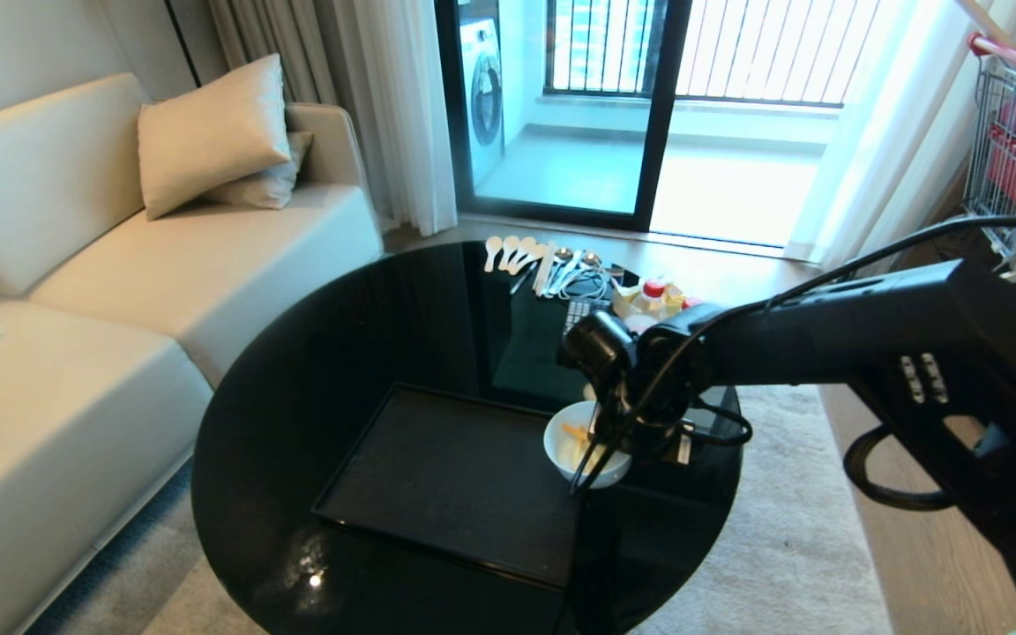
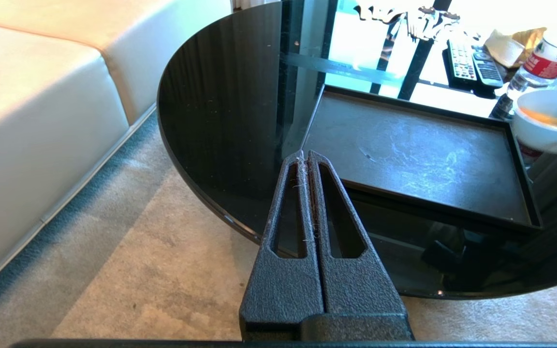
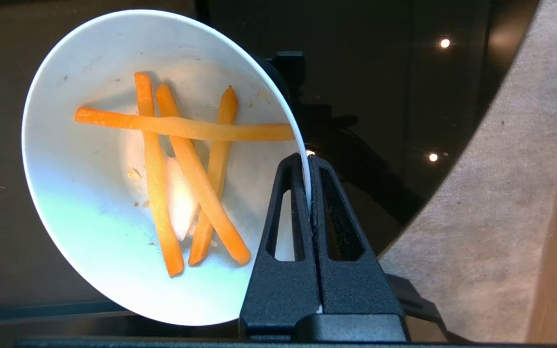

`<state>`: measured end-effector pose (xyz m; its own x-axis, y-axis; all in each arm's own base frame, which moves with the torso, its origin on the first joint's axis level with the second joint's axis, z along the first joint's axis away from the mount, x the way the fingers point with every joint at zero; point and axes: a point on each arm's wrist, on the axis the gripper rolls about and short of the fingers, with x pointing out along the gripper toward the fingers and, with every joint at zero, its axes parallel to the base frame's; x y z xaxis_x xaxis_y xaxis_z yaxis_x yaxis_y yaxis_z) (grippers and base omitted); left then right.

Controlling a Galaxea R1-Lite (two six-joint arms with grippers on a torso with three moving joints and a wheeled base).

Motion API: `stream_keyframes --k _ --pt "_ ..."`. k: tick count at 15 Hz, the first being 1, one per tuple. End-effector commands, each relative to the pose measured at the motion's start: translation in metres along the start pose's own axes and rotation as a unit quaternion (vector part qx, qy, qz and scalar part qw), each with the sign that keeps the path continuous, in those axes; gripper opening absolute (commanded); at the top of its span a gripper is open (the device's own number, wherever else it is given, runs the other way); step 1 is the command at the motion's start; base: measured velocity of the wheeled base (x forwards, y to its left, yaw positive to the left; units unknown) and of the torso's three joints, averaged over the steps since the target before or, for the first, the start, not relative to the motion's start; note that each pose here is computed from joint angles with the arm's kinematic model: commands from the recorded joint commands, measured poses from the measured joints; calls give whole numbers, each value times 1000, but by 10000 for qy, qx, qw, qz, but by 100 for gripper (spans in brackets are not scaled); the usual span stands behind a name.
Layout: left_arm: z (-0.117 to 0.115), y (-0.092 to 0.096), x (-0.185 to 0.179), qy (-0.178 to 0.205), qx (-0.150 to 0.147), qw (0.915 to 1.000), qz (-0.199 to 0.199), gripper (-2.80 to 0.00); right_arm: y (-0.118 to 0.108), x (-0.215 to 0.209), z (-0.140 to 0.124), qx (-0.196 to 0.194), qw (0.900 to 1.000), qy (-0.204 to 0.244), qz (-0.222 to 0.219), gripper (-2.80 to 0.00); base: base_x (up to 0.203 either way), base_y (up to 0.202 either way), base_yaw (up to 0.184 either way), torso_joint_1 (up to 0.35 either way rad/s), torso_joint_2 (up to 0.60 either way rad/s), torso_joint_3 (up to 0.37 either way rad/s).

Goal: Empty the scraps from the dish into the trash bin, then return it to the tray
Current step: Pick up the bowl with leftover food, then move the bowl over the trash can

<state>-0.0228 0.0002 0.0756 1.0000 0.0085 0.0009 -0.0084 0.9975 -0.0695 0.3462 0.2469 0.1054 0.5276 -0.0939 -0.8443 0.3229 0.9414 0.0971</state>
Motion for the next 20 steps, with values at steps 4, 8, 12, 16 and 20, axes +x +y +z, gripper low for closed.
stream_keyframes --k 4,8,12,16,20 --pt "0 0 0 -4 -5 10000 3 -280 -43 -62 18 548 9981 -232 134 -280 0 0 0 0 0 0" --pt "0 0 0 -4 -5 10000 3 -280 -92 -101 7 884 9957 -255 76 -280 0 0 0 0 0 0" --pt "0 0 0 -4 -11 10000 3 -280 -146 -126 -23 1153 9931 -187 -86 -280 0 0 0 0 0 0" --pt "0 0 0 -4 -5 10000 3 -280 -198 -136 -45 1513 9877 -235 -331 -280 0 0 0 0 0 0" --pt "0 0 0 -4 -5 10000 3 -280 -232 -141 -63 1761 9827 -253 -508 -280 0 0 0 0 0 0"
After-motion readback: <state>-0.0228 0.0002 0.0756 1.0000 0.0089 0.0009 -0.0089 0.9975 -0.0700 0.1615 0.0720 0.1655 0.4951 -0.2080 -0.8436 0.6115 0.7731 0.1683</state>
